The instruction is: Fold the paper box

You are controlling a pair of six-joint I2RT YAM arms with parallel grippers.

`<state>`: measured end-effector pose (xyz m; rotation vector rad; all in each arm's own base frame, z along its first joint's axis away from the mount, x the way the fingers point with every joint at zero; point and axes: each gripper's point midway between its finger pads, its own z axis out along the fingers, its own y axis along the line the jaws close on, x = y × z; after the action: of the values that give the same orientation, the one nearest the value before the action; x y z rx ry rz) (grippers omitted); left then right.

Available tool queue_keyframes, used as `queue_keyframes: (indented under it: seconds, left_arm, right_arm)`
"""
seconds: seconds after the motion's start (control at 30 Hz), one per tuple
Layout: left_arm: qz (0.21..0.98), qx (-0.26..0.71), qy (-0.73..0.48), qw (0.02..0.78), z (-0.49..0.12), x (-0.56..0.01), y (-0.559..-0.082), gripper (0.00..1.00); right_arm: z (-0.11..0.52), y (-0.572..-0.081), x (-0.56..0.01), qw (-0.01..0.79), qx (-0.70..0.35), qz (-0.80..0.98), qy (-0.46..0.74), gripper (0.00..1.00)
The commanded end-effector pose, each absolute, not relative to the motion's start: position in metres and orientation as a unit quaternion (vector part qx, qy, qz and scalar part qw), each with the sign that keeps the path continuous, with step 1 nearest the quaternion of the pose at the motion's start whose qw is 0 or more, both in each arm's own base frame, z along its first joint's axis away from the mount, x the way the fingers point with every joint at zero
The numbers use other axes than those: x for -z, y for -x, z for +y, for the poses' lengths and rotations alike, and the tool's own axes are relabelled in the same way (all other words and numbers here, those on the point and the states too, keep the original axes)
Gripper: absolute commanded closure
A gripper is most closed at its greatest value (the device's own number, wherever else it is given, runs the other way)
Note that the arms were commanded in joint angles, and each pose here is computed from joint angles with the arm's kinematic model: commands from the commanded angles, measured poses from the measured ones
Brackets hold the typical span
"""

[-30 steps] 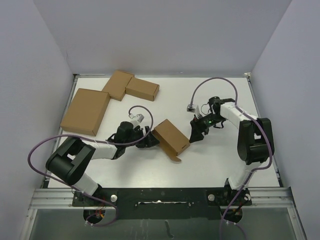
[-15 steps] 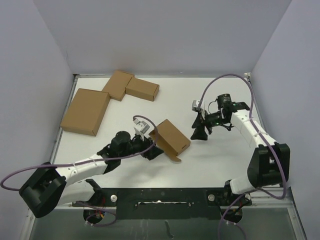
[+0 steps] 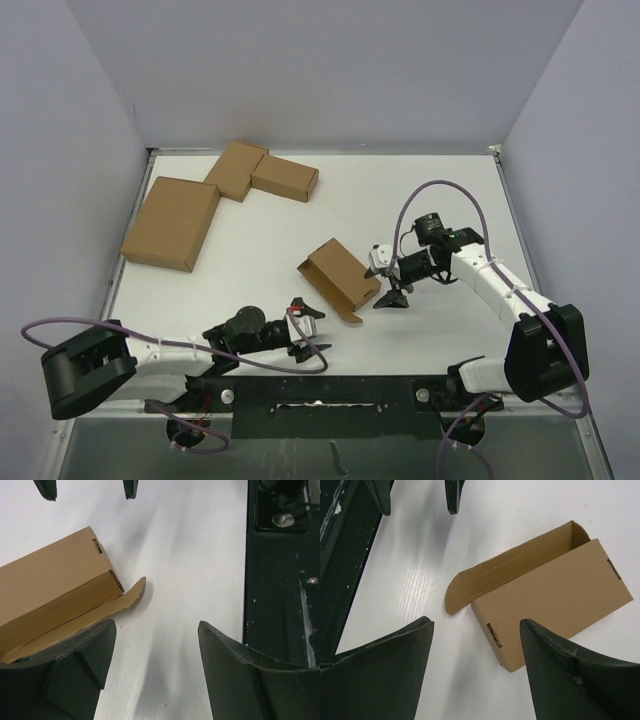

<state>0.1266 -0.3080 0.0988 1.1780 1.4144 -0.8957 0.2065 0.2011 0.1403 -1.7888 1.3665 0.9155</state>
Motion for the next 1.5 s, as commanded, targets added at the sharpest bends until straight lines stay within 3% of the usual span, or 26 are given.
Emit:
queue_keyframes:
  seconds: [0.0, 0.4, 0.8, 1.23, 1.47]
  left_arm:
    - [0.520, 0.329, -0.526, 0.586, -0.320, -0.113, -0.137, 0.34]
    - [0.504, 0.308, -0.505, 0.629, -0.352, -0.108, -0.157, 0.37]
    - [0.515, 0.330, -0.490, 0.621, -0.377, -0.096, -0.159, 0.40]
    - [0.532, 0.318, -0.500, 0.605, -0.387, -0.076, -0.164, 0.53]
    - [0.539, 0.303, -0.509, 0.599, -0.391, -0.071, -0.169, 0.53]
  right_arm:
    - [0.203, -0.205, -0.139, 0.384, -0.324, 0.456, 0.735, 0.30]
    - [0.196, -0.215, -0.109, 0.365, -0.265, 0.460, 0.765, 0.29]
    - [0.196, -0.216, -0.102, 0.357, -0.262, 0.465, 0.766, 0.29]
    - [0.197, -0.227, -0.106, 0.359, -0.276, 0.502, 0.737, 0.29]
    - [0.193, -0.236, -0.113, 0.362, -0.291, 0.535, 0.706, 0.28]
